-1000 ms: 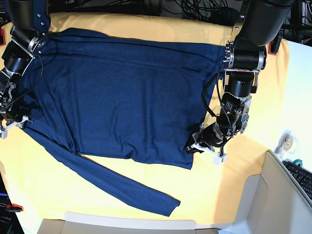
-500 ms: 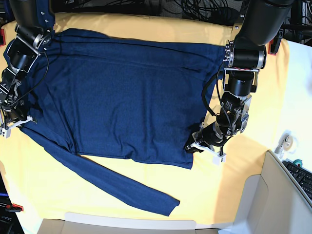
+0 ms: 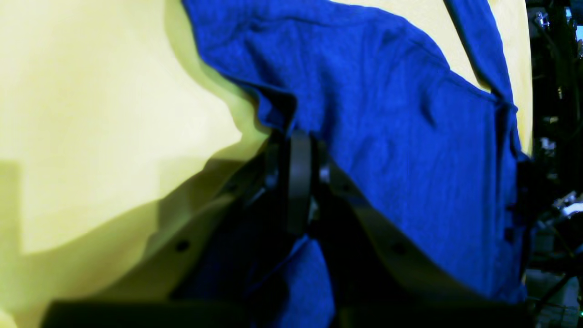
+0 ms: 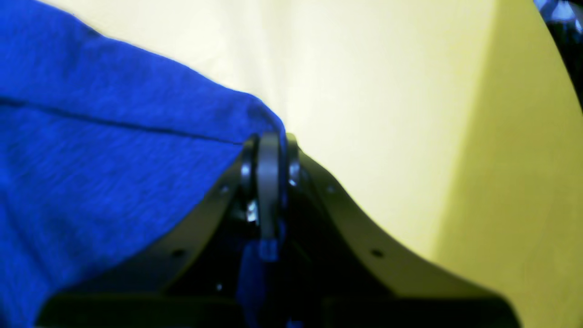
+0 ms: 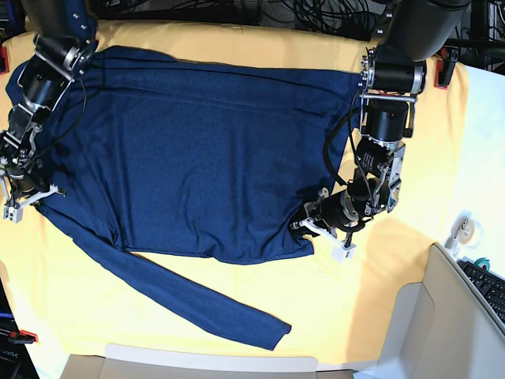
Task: Fold the T-shirt properly
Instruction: 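Fold the hem up toward the collar with both grippers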
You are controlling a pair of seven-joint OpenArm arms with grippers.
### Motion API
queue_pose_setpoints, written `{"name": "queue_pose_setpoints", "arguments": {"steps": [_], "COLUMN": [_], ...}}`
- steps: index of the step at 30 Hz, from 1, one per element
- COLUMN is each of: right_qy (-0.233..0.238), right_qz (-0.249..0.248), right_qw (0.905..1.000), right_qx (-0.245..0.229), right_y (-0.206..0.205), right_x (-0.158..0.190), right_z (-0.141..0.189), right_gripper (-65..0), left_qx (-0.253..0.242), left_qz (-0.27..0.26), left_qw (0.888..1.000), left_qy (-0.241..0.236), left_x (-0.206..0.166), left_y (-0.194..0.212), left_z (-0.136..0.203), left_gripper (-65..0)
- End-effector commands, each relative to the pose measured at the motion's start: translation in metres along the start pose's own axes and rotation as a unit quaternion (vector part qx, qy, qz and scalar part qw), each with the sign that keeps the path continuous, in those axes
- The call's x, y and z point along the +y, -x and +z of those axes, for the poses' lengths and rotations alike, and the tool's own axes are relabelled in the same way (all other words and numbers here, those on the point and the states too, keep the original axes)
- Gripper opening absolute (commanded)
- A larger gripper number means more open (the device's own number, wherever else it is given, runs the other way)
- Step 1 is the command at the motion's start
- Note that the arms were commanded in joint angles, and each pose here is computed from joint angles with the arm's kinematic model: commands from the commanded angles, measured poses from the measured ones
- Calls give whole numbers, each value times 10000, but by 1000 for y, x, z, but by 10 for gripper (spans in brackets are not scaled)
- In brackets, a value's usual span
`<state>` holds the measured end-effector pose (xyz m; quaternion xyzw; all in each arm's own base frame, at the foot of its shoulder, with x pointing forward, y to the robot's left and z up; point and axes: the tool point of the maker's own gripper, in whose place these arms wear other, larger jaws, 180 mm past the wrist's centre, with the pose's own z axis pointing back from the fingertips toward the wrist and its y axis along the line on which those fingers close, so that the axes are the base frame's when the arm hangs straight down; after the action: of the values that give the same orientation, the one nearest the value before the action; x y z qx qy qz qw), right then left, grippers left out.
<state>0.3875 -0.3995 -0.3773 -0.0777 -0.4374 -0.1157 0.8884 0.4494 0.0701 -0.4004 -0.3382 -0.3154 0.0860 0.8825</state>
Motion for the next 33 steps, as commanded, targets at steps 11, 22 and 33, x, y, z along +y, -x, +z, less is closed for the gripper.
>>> {"name": "queue_pose_setpoints", "arguments": {"steps": [11, 22, 33], "right_qy": [259, 397, 258], "right_qz": [702, 1106, 1268], "right_qw": [9954, 9887, 9855], "right_qx": [-600, -934, -1098], "right_y": [-19, -30, -21], "right_x": [-10, -14, -9], "right_z": [43, 73, 103], "right_gripper": [-650, -650, -650], "left_qx": [-640, -853, -930], "left_qz": [-831, -1464, -2030], "left_qw": [9945, 9855, 9747], "left_qy": [3, 39, -44], "left_x": [-1, -10, -12], "left_y": [-45, -30, -16], "left_z": [50, 87, 125], "left_gripper": [-650, -650, -650]}}
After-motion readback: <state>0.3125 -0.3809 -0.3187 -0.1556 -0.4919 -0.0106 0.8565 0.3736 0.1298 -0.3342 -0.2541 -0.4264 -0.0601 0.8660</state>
